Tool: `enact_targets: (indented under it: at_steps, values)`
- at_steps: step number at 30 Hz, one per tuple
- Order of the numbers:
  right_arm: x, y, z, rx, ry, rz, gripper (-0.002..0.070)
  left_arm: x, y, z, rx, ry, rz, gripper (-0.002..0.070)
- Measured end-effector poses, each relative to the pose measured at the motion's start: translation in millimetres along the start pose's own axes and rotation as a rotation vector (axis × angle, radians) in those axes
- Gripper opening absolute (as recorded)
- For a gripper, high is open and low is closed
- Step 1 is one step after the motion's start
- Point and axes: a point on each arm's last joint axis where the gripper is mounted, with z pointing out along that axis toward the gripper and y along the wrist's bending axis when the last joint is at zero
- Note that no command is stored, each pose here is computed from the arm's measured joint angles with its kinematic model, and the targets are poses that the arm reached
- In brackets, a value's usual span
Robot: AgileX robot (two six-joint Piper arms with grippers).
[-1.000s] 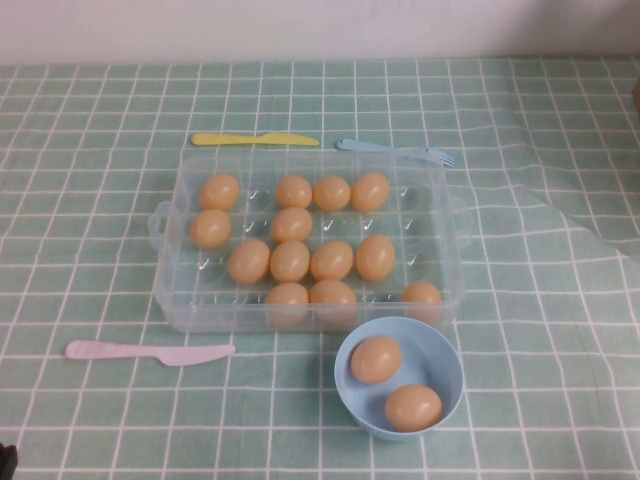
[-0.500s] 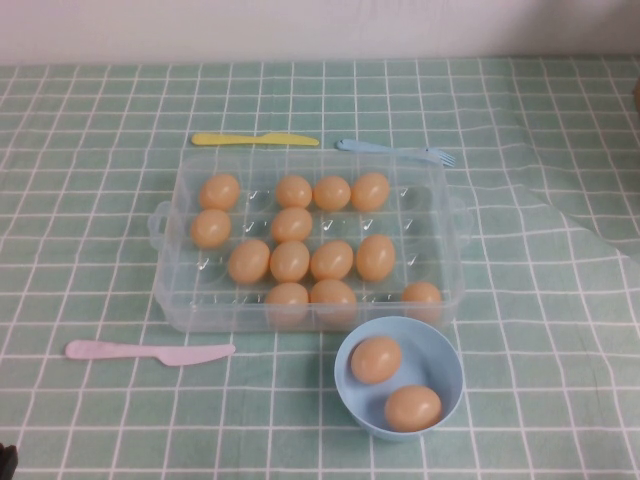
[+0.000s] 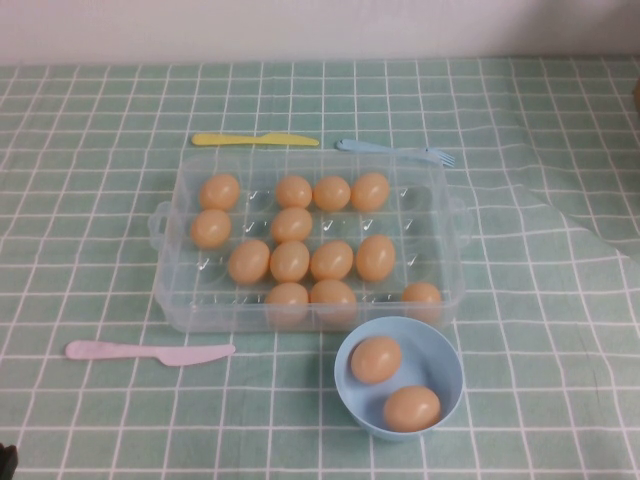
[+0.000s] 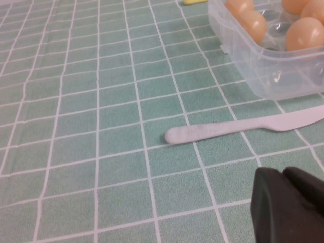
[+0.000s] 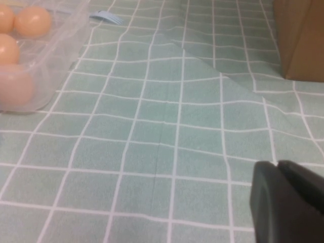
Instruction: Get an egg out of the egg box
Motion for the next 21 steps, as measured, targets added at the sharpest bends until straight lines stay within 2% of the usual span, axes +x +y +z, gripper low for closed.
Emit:
enact_targets:
  at_steps: [21]
  values:
    - [-0.1, 1.5, 0.0, -0.017, -0.001, 0.029, -0.0017, 0.0, 0.0, 0.0, 0.0, 0.0, 0.0, -0.0003]
